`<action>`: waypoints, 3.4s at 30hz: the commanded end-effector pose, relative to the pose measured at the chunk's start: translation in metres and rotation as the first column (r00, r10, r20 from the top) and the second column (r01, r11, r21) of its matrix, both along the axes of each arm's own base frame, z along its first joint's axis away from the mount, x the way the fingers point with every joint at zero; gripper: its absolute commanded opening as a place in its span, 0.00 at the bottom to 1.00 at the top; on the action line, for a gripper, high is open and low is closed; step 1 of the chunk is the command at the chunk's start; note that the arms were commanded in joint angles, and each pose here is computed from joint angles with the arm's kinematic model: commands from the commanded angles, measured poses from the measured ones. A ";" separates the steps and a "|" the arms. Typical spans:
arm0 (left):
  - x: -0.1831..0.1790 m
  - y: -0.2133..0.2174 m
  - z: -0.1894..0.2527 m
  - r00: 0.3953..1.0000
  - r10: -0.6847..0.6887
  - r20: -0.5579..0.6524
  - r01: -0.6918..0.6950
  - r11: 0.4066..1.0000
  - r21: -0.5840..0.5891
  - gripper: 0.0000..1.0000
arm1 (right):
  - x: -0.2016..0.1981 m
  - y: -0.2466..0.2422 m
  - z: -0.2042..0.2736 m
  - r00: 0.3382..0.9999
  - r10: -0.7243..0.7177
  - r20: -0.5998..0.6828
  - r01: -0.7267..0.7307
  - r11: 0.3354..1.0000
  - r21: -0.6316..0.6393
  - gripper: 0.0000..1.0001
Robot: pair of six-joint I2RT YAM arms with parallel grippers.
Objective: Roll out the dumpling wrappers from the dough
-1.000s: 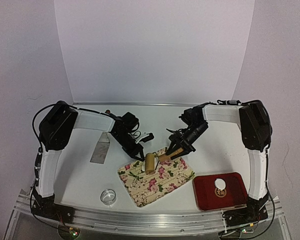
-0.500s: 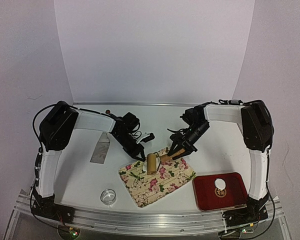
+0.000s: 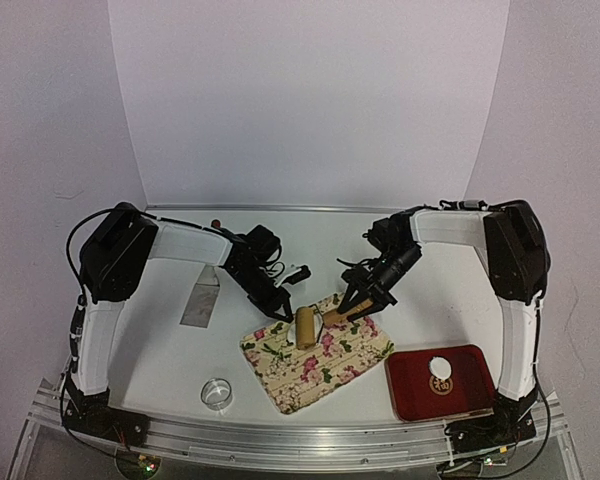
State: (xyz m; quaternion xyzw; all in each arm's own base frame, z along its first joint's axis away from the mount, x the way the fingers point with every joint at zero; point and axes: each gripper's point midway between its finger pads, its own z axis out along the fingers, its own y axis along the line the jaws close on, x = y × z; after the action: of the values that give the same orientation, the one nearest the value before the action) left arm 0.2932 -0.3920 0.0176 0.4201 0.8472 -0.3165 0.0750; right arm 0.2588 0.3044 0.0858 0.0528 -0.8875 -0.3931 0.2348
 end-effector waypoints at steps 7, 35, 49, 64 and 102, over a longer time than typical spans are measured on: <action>0.005 0.006 -0.018 0.999 0.035 0.010 -0.036 0.997 0.066 0.00 | -0.016 -0.108 -0.065 0.997 -0.030 -0.071 -0.012 0.854 -0.520 0.00; 0.005 0.011 -0.024 0.997 0.079 -0.001 -0.079 0.993 0.091 0.00 | -0.035 -0.049 -0.092 0.993 0.040 -0.110 -0.089 0.872 -0.481 0.00; 0.033 -0.005 0.044 0.975 0.219 0.019 -0.220 0.975 0.022 0.27 | -0.013 -0.032 -0.027 0.998 0.025 0.058 -0.002 0.928 -0.372 0.00; -0.020 0.040 0.049 0.944 0.307 -0.121 -0.290 0.947 0.137 0.57 | -0.002 0.021 0.082 0.984 -0.147 0.101 0.153 0.987 -0.050 0.00; -0.047 0.078 0.009 0.943 0.312 -0.119 -0.267 0.919 0.291 0.20 | -0.037 0.020 -0.012 0.976 -0.183 -0.117 0.158 0.968 -0.194 0.00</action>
State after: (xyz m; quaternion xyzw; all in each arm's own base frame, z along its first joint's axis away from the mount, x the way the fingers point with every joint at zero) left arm 0.2438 -0.3157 0.0160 0.2609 0.9397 -0.2198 -0.0230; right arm 0.2403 0.3449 0.1008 -0.0390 -0.8837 -0.3968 0.2450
